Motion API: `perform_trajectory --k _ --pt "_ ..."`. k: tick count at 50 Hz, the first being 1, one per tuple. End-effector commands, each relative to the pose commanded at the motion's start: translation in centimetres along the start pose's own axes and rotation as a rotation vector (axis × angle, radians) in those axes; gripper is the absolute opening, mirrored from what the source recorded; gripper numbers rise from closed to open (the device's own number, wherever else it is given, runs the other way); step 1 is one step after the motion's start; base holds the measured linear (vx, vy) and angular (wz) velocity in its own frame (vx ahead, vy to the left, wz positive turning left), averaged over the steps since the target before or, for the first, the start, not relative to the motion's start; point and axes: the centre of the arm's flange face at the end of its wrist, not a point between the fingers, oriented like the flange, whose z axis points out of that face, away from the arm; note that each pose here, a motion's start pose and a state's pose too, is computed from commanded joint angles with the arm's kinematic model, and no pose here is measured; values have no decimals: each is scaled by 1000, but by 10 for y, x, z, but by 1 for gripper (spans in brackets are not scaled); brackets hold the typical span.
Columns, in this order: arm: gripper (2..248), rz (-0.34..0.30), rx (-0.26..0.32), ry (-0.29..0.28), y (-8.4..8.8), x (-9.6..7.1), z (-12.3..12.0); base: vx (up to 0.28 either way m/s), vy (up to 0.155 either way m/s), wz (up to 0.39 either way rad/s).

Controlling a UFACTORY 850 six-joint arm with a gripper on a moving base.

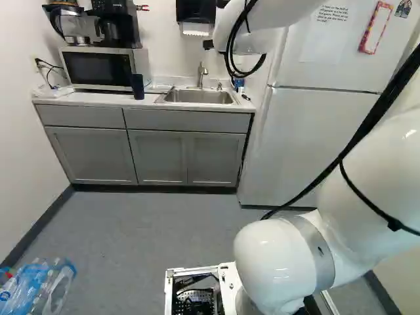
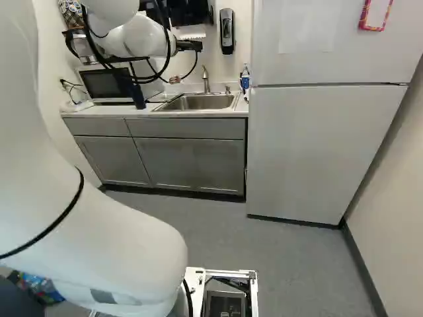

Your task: Rinse the cup and place it in the tray

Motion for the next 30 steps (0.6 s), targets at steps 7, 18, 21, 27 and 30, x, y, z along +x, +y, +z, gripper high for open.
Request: perform_trajectory --k 7,18,21,27,30 --pt "247 0 0 -4 0 6 1 0 0 0" --pt "247 0 0 -6 0 16 2 0 0 0" --pt "247 0 0 -6 0 17 3 0 0 0" --pt "247 0 0 -6 0 17 3 0 0 0" --pt "247 0 0 -6 0 17 3 0 0 0"
